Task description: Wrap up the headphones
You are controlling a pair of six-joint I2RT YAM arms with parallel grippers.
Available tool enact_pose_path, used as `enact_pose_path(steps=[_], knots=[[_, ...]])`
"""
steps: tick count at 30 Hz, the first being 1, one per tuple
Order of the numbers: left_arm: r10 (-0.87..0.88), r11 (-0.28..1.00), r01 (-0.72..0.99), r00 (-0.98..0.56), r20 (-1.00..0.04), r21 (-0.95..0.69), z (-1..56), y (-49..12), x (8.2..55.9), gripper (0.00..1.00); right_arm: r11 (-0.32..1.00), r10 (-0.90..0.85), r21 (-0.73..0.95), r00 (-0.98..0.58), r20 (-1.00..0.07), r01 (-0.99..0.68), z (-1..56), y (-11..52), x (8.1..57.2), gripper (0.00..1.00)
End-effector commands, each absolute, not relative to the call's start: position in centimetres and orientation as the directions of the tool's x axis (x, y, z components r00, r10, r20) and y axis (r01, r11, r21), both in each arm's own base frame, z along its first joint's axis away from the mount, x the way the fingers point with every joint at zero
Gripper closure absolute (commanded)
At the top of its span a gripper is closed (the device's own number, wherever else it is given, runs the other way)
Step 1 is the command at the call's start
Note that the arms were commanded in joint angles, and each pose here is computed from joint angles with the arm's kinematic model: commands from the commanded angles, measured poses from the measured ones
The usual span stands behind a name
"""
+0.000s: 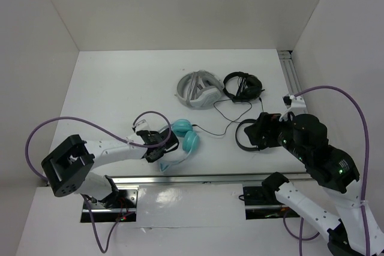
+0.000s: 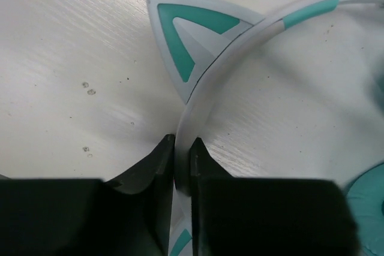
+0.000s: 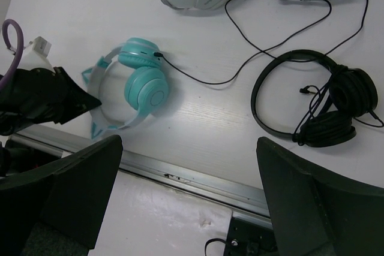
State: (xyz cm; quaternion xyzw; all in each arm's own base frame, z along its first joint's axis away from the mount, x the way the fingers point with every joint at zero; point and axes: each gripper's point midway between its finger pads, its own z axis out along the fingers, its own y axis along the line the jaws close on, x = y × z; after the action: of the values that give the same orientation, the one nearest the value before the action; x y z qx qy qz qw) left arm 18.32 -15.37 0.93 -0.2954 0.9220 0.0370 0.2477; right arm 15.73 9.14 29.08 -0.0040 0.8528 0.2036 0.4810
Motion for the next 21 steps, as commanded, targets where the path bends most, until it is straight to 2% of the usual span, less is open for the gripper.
enact_pose_path(steps=[1,2,4,8,9,10,11,12,13,15,17,19,21], knots=[[-0.574,0.79,-0.613,-0.73,-0.372,-0.014,-2.4,-14.8,15.1,0.81,0.897,0.208,0.364,-0.486,-0.849,-0.251,30.7,9.8,16.1,0.0],[-0.574,0.79,-0.613,-0.73,-0.372,-0.014,-2.4,-14.8,15.2,0.91,0.897,0.208,0.364,-0.486,-0.849,-0.251,30.8,9.8,16.1,0.0],[-0.577,0.784,-0.621,-0.727,-0.372,-0.002,-2.2,-14.7,15.1,1.0,0.888,0.209,0.373,-0.487,-0.848,-0.27,30.9,10.0,15.7,0.0],[-0.52,0.802,-0.596,-0.735,-0.435,0.049,0.3,-13.6,15.2,1.0,0.855,0.21,0.401,-0.487,-0.848,-0.329,30.7,11.5,15.9,0.0],[-0.492,0.813,-0.578,-0.745,-0.451,0.067,2.5,-13.3,14.9,1.0,0.841,0.216,0.411,-0.479,-0.851,-0.351,31.0,11.8,15.7,0.0],[-0.505,0.819,-0.574,-0.724,-0.47,0.006,3.8,-14.4,15.7,1.0,0.834,0.217,0.416,-0.476,-0.852,-0.363,31.0,12.2,15.9,0.0],[-0.453,0.824,-0.562,-0.732,-0.509,0.075,5.4,-12.6,15.0,1.0,0.822,0.226,0.422,-0.462,-0.858,-0.383,31.0,12.3,15.7,0.0],[-0.439,0.828,-0.556,-0.725,-0.531,0.074,6.9,-12.3,14.9,1.0,0.803,0.245,0.431,-0.43,-0.869,-0.412,31.8,12.7,15.8,0.0],[-0.45,0.841,-0.541,-0.703,-0.551,0.003,9.7,-13.1,15.2,1.0,0.782,0.25,0.438,-0.422,-0.872,-0.444,32.2,13.2,15.6,0.0],[-0.394,0.861,-0.508,-0.696,-0.601,0.024,12.8,-11.4,15.1,1.0,0.741,0.276,0.445,-0.375,-0.885,-0.503,33.1,14.0,15.6,0.0],[-0.364,0.895,-0.445,-0.676,-0.641,-0.038,16.8,-11.1,15.7,1.0,0.703,0.283,0.447,-0.358,-0.889,-0.553,32.8,14.9,15.3,0.0],[-0.268,0.942,-0.333,-0.692,-0.67,-0.033,19.3,-10.9,16.1,1.0,0.664,0.362,0.465,-0.292,-0.885,-0.586,34.1,15.4,16.0,0.0],[-0.272,0.954,-0.278,-0.652,-0.708,-0.11,22.8,-11.0,16.6,1.0,0.634,0.386,0.477,-0.285,-0.877,-0.609,32.2,16.3,16.6,0.0]])
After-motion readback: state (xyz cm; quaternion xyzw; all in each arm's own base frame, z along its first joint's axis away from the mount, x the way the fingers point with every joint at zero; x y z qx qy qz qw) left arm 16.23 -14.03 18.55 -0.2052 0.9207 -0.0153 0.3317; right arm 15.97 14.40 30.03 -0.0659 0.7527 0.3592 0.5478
